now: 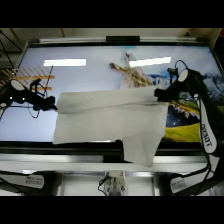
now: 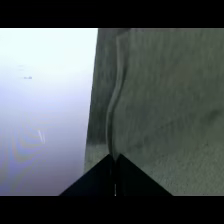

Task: Fold the shirts.

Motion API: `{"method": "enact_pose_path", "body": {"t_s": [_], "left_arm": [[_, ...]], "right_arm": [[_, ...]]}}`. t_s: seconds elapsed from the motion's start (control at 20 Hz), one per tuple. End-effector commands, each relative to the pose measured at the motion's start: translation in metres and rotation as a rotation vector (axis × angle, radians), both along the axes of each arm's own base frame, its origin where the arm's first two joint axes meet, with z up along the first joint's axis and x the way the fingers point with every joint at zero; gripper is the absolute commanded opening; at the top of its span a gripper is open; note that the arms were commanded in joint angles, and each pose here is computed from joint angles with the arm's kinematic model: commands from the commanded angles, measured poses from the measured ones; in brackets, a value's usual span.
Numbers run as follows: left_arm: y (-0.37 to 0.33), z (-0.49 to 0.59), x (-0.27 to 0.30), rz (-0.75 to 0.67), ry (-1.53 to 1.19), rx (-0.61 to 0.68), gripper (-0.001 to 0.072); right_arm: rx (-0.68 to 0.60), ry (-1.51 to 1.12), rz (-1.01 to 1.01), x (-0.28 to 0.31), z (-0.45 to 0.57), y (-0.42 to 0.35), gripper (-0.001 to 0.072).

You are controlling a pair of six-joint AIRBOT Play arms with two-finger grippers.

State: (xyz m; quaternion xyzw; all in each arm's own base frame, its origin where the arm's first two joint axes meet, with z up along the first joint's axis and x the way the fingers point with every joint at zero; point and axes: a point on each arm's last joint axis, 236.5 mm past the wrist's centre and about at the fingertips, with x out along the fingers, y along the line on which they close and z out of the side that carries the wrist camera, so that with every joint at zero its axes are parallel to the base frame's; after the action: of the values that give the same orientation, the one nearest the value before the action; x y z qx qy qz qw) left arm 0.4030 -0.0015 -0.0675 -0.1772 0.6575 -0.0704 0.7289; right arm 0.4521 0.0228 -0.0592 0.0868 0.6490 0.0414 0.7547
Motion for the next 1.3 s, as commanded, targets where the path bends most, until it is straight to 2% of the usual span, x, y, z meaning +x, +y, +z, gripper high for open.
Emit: {"method": "enact_pose_path", "body": {"t_s": [0.0, 0.1, 0.15, 0.2, 0.25, 0.3, 0.55, 0.8, 0.85, 0.9, 1.25], "left_arm": [[-0.001, -0.002, 0.0, 0.009, 0.006, -0.005, 0.0034], [-0.001, -0.005, 0.0, 0.011, 0.016, -0.007, 0.0034], [-0.002, -0.007, -0.001, 0.025, 0.026, -0.012, 0.0036], [-0.005, -0.008, -0.002, 0.027, 0.037, -0.031, 0.0103], [-0.007, -0.007, -0.005, 0.024, 0.046, -0.039, 0.0294], [-0.008, -0.003, -0.008, 0.017, 0.059, -0.045, 0.0446], [0.027, 0.045, -0.044, 0.021, 0.118, -0.047, 0.0447], [0.022, 0.01, -0.148, 0.08, 0.214, -0.104, 0.0463], [0.014, 0.0, -0.165, 0.084, 0.223, -0.13, 0.0474], [0.006, -0.009, -0.178, 0.084, 0.23, -0.152, 0.0515], [-0.017, -0.04, -0.198, 0.151, 0.253, -0.208, 0.0529]], "right_arm": [[-0.043, 0.009, -0.013, -0.001, -0.005, -0.01, 0.0078], [-0.048, 0.03, -0.026, -0.003, -0.013, -0.012, 0.0079], [-0.047, 0.033, -0.026, -0.003, -0.016, -0.012, 0.0109], [-0.038, 0.028, -0.023, -0.001, -0.016, -0.008, 0.0254], [-0.028, 0.022, -0.012, 0.0, -0.015, -0.005, 0.0477], [-0.018, 0.026, 0.019, -0.004, -0.01, -0.002, 0.0516], [-0.222, 0.131, 0.086, -0.059, 0.045, -0.064, 0.0516], [-0.107, 0.122, -0.023, -0.096, 0.076, -0.091, 0.0516], [-0.083, 0.109, -0.045, -0.101, 0.08, -0.092, 0.0516], [-0.07, 0.104, -0.057, -0.105, 0.082, -0.093, 0.0516], [-0.055, 0.094, -0.051, -0.113, 0.086, -0.089, 0.0516]]}}
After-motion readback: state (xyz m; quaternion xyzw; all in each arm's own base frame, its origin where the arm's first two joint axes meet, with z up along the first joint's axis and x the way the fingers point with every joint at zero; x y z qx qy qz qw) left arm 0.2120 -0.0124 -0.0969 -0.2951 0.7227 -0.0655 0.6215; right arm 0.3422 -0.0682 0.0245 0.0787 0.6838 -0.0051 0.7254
